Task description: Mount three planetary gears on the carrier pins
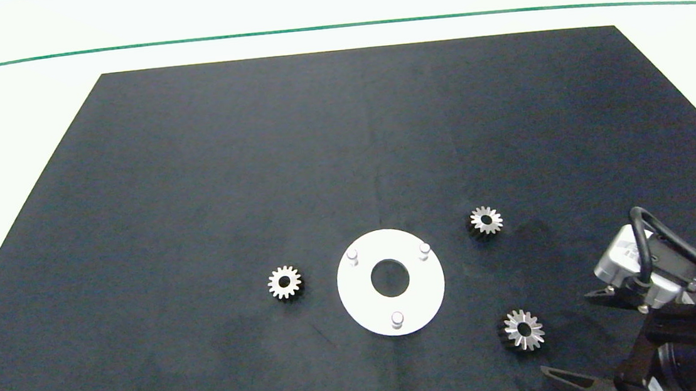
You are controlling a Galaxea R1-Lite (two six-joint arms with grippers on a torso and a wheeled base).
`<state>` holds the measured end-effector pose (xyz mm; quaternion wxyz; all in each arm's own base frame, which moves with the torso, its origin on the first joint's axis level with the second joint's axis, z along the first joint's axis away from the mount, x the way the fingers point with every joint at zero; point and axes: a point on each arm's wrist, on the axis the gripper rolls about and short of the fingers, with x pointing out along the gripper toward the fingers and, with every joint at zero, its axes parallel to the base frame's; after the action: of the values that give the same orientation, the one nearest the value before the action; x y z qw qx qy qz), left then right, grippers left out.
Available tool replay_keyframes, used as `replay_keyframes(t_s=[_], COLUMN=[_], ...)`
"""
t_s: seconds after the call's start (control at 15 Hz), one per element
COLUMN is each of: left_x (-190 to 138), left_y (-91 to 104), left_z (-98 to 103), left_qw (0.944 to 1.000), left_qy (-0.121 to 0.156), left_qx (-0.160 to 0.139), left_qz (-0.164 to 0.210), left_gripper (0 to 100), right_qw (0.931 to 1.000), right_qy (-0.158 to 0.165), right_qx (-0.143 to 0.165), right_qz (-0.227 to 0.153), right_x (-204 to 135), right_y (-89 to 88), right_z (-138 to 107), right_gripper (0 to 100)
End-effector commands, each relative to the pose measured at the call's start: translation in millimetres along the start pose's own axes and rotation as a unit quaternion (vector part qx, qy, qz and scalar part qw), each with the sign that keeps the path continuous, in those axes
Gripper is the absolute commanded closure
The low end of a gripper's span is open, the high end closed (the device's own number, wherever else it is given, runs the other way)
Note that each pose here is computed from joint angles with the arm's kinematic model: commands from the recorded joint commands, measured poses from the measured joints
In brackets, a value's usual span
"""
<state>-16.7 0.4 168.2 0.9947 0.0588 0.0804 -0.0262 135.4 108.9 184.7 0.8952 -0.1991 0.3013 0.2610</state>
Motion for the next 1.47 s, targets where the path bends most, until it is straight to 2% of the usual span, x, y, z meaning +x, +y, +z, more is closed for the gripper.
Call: replay_keyframes(t_s=[0.07,0.33,0.8,1.47], left_x=[-0.3,-0.4,0.5,-1.1], left_y=[0.0,0.1,0.4,1.0], left_z=[0.8,1.6,4.0,9.2], left_qw=[1.0,1.0,1.0,1.0], left_qy=[0.0,-0.001,0.001,-0.007], left_qx=[0.0,0.001,0.0,-0.002], left_qz=[0.004,0.003,0.003,0.003], left_gripper=[0,0,0,0], right_qw=[0.9994,0.9985,0.9975,0.9976], right_qy=[0.033,0.049,0.066,0.067], right_qx=[-0.008,-0.021,-0.022,-0.014], right_qz=[0.003,0.012,0.012,0.009], right_x=[22.8,36.2,49.2,56.2], right_y=[3.9,12.7,14.8,14.3], right_z=[10.2,13.3,15.4,21.7], right_gripper=[0,0,1,20])
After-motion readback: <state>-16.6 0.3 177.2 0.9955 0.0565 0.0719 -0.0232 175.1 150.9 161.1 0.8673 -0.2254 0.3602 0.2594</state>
